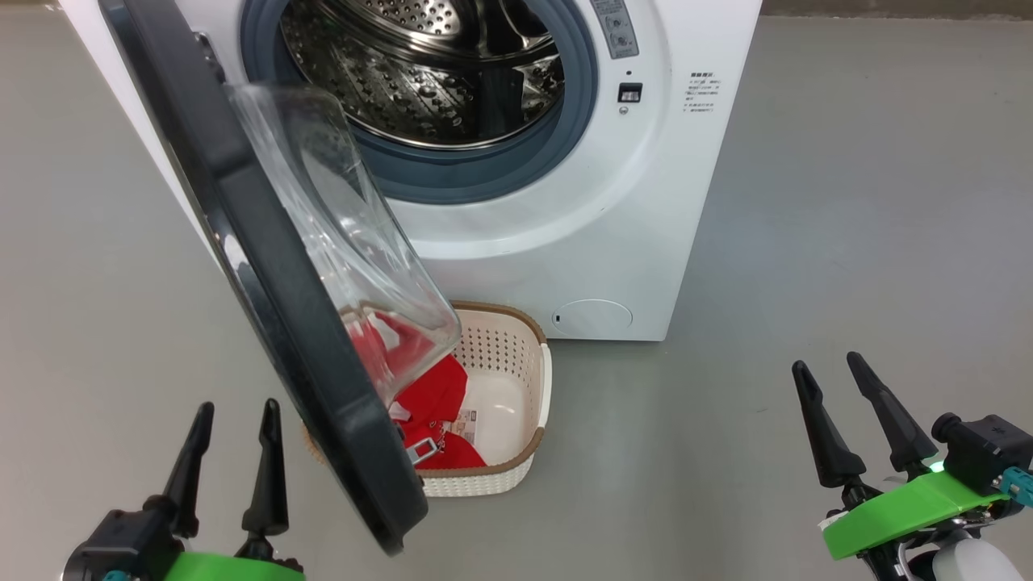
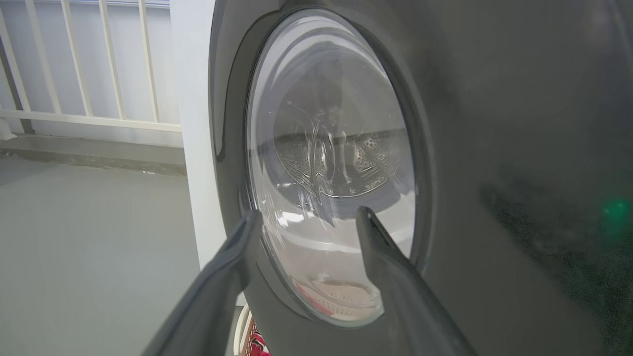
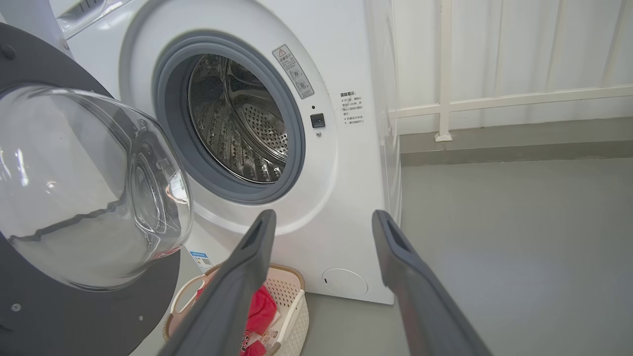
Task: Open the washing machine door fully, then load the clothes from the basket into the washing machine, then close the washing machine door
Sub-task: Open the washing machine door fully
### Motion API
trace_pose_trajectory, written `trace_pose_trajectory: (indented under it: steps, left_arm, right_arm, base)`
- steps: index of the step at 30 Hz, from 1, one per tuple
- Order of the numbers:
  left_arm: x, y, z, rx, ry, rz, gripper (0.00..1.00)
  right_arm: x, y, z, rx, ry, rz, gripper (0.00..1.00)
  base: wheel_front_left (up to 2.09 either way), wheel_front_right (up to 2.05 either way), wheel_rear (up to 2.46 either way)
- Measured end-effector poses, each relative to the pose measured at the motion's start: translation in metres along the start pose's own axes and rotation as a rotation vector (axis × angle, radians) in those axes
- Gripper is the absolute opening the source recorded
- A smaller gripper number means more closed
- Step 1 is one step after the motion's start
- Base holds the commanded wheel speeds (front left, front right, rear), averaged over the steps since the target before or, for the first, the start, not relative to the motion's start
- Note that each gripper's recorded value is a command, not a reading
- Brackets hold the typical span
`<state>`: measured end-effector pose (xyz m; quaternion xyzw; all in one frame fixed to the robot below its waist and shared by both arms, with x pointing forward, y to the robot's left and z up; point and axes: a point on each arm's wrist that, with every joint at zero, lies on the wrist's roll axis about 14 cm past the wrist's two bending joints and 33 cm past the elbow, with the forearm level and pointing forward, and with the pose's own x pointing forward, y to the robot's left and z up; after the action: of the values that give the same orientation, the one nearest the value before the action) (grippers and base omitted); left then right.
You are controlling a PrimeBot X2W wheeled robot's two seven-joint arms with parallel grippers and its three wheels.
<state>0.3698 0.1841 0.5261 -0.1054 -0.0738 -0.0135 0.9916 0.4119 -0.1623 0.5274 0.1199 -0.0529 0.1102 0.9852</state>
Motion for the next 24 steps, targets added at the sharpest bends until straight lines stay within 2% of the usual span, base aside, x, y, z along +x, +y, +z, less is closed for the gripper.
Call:
trace_pose_trajectory:
  steps: [24]
  left_arm:
    - [-0.0039,0.0,-0.006,0.0,0.019,0.001,1.0]
  right_arm:
    - [-0.0024,0.0055,-0.0037,-0.029,0.013,0.019,1.0]
  base:
    - [0.0,0.0,0.0]
